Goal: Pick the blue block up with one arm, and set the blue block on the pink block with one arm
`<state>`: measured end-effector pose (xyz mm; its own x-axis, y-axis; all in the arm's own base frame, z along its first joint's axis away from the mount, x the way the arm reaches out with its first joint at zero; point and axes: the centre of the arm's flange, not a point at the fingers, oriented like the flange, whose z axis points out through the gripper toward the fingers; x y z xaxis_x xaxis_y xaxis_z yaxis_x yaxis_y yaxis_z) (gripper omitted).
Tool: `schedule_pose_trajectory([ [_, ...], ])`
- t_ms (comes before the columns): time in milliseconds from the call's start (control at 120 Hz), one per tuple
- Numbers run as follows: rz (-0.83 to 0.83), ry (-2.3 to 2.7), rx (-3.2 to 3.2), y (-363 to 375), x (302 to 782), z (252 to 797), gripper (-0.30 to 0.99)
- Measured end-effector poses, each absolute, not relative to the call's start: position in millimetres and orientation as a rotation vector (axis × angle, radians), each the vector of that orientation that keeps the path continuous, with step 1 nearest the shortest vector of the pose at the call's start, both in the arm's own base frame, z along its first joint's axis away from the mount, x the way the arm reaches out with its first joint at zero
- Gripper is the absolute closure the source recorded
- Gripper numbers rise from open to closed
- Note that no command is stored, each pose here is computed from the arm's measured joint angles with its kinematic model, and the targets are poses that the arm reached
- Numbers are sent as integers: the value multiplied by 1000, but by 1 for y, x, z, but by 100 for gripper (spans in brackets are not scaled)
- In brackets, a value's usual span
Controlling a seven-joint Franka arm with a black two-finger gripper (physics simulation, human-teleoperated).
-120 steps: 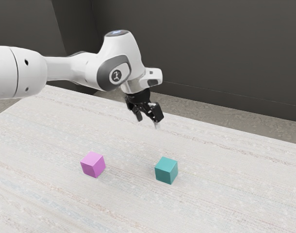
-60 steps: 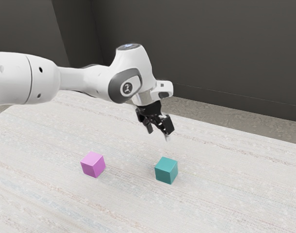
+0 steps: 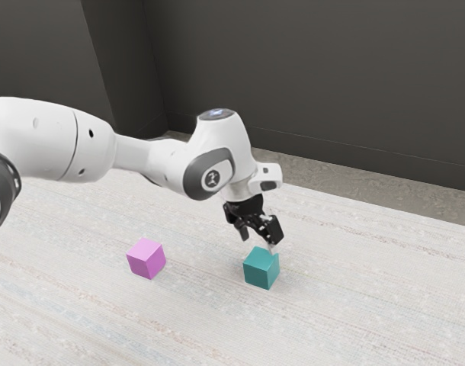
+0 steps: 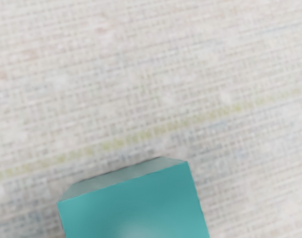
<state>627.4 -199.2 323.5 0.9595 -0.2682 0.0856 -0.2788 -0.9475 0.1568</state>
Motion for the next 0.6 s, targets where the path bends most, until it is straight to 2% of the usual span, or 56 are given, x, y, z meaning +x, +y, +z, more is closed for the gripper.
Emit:
schedule_pose_trajectory([
  [600, 76, -362, 2953, -204, 617, 302, 0],
])
